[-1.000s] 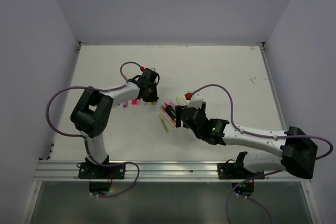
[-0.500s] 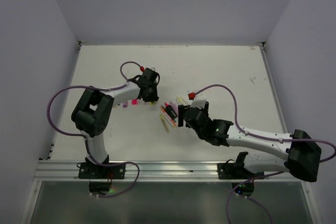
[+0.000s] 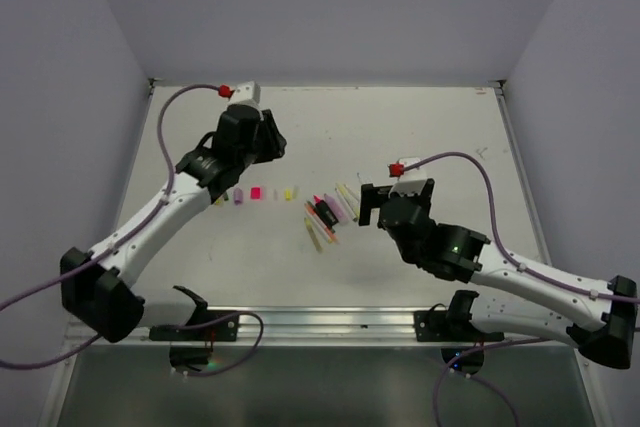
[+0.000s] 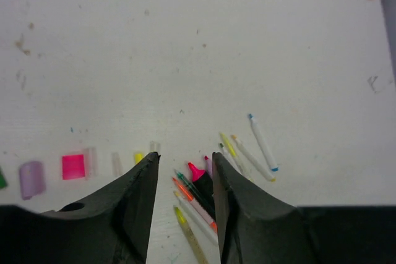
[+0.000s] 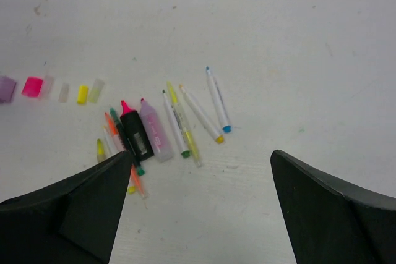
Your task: Open the pen caps
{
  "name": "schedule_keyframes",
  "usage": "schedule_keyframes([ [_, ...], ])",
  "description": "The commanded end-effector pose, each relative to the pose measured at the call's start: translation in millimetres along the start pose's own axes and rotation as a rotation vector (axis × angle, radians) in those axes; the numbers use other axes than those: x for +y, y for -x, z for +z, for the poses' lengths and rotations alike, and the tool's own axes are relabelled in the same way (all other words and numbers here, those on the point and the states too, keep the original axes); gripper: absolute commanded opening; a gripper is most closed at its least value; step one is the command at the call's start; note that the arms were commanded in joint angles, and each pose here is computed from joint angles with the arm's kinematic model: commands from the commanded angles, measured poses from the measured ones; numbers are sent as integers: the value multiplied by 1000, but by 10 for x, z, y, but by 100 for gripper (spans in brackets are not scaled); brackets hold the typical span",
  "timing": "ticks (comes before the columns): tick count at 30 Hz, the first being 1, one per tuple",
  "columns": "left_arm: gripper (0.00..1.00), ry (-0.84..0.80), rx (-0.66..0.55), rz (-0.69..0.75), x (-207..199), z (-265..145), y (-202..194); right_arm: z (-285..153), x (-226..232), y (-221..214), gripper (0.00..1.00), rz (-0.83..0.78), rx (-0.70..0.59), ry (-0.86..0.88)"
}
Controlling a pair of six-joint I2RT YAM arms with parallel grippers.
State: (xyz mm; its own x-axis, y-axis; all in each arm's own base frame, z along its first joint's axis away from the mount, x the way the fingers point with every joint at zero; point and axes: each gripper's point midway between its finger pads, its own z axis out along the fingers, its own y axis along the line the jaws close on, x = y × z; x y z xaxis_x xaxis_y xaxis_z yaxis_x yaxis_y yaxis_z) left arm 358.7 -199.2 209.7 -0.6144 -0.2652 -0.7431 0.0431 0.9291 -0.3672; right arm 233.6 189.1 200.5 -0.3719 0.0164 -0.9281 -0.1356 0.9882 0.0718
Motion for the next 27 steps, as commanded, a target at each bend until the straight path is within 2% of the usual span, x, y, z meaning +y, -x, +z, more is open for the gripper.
schedule_keyframes([
  [1,45,63,-233,30,134,-683,616,-281,-437,555,99,-16,-128,-127],
  [4,61,137,-417,29,412,-1377,931,-529,-691,843,99,-5,-196,-153],
  [5,63,150,-446,32,469,-1499,958,-599,-743,935,98,5,-215,-153],
  [6,72,165,-475,32,533,-1620,985,-654,-806,995,99,5,-232,-159],
  [7,77,187,-537,28,640,-1867,1050,-747,-904,1062,99,1,-253,-158],
  [9,88,226,-571,35,788,-2044,1027,-863,-1038,1159,99,6,-281,-176],
  [10,91,261,-612,33,920,-2247,1034,-910,-1104,1188,99,1,-290,-185],
  [12,97,308,-638,35,1071,-2398,998,-1036,-1273,1247,99,28,-318,-207],
  [15,99,380,-695,32,1328,-2701,935,-1169,-1450,1273,98,41,-345,-213],
  [19,100,397,-788,-19,1557,-3078,849,-1294,-1626,1274,98,57,-375,-214],
  [27,100,427,-863,-91,1798,-3322,708,-1408,-1790,1210,99,94,-404,-192],
])
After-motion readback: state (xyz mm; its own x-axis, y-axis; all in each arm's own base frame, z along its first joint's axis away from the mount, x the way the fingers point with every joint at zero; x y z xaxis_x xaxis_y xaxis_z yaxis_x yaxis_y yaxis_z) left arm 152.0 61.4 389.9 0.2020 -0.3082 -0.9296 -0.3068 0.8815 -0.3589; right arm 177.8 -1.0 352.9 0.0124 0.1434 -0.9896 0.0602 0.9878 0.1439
